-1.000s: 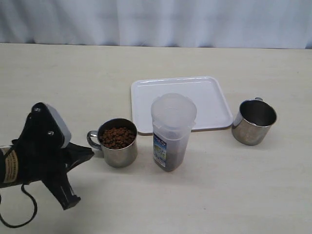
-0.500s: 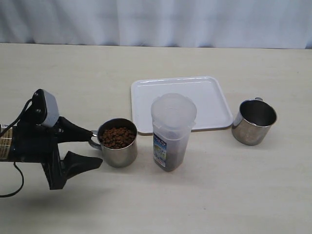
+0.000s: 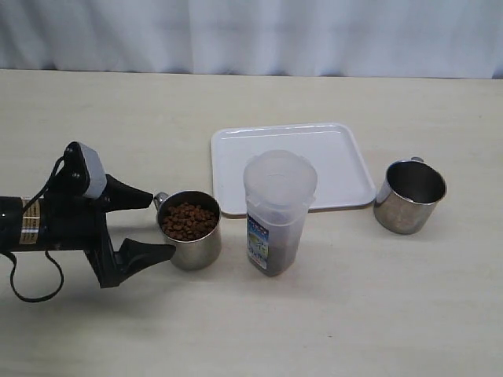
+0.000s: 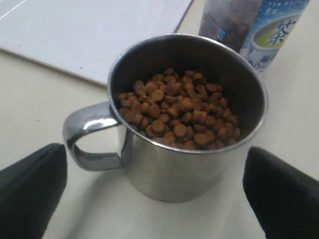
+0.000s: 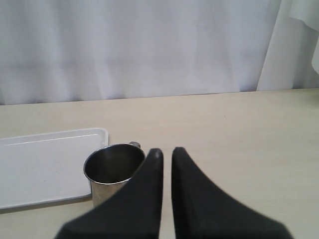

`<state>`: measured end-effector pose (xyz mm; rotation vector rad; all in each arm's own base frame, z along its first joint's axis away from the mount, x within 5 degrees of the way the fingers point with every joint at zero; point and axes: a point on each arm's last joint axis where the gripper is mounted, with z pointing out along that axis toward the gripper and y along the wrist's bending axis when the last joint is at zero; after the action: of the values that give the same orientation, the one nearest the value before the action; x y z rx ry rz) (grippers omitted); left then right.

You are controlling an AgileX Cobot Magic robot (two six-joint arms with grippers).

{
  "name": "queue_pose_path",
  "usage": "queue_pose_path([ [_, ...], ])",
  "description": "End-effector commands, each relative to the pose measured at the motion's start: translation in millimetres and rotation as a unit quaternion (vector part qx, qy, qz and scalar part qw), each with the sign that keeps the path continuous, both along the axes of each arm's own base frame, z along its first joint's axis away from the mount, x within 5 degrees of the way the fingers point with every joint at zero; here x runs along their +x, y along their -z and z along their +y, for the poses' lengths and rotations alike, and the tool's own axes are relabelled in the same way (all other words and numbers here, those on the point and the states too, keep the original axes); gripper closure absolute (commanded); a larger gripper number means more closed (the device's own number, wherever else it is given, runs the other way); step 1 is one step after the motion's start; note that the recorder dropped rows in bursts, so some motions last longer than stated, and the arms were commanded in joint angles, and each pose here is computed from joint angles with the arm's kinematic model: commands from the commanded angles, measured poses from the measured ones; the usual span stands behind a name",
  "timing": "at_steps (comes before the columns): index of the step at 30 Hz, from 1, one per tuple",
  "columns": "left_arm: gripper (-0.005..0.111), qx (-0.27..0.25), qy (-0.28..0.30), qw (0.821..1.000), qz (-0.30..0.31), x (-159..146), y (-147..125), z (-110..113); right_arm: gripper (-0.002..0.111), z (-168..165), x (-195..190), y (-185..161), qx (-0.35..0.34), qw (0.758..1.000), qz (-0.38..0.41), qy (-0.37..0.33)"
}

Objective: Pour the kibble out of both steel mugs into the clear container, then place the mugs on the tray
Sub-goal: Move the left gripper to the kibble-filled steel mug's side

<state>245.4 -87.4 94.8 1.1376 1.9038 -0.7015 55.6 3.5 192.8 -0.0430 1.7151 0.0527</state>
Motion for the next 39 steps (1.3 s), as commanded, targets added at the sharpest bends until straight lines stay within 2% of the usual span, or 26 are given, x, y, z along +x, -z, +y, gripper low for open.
queue_pose_path([
  [1, 0.038, -0.022, 0.005, 1.0, -0.006, 9, 6, -2, 0.104, 0, 0, 1, -0.006, 1.0, 0.0, 0.0],
  [7, 0.038, -0.016, 0.033, 0.998, -0.052, 20, 8, -5, 0.104, 0, 0, 1, -0.006, 1.0, 0.0, 0.0],
  [10, 0.038, 0.008, 0.028, 0.998, -0.056, 28, 9, -3, 0.104, 0, 0, 1, -0.006, 1.0, 0.0, 0.0],
  [11, 0.038, 0.02, 0.01, 0.998, -0.053, 33, 10, 0, 0.104, 0, 0, 1, -0.006, 1.0, 0.0, 0.0],
  [13, 0.038, 0.021, -0.004, 0.999, -0.029, 32, 11, 7, 0.104, 0, 0, 1, -0.006, 1.0, 0.0, 0.0],
  [18, 0.038, -0.021, 0.035, 0.999, 0.029, 20, -10, 15, 0.104, 0, 0, 1, -0.006, 1.0, 0.0, 0.0],
  [19, 0.038, -0.028, 0.044, 0.997, 0.061, 15, -12, 14, 0.104, 0, 0, 1, -0.006, 1.0, 0.0, 0.0],
  [22, 0.038, -0.022, 0.068, 0.996, 0.058, 11, -13, 6, 0.104, 0, 0, 1, -0.006, 1.0, 0.0, 0.0],
  [24, 0.038, -0.004, 0.076, 0.997, 0.033, 12, -11, -1, 0.104, 0, 0, 1, -0.006, 1.0, 0.0, 0.0],
  [30, 0.038, 0.024, 0.042, 0.999, -0.018, 22, -9, -10, 0.104, 0, 0, 1, -0.006, 1.0, 0.0, 0.0],
  [36, 0.038, 0.023, 0.045, 0.998, -0.025, 25, -10, -12, 0.104, 0, 0, 1, -0.006, 1.0, 0.0, 0.0],
  [39, 0.038, 0.017, 0.037, 0.999, -0.005, 30, -6, -13, 0.104, 0, 0, 1, -0.006, 1.0, 0.0, 0.0],
])
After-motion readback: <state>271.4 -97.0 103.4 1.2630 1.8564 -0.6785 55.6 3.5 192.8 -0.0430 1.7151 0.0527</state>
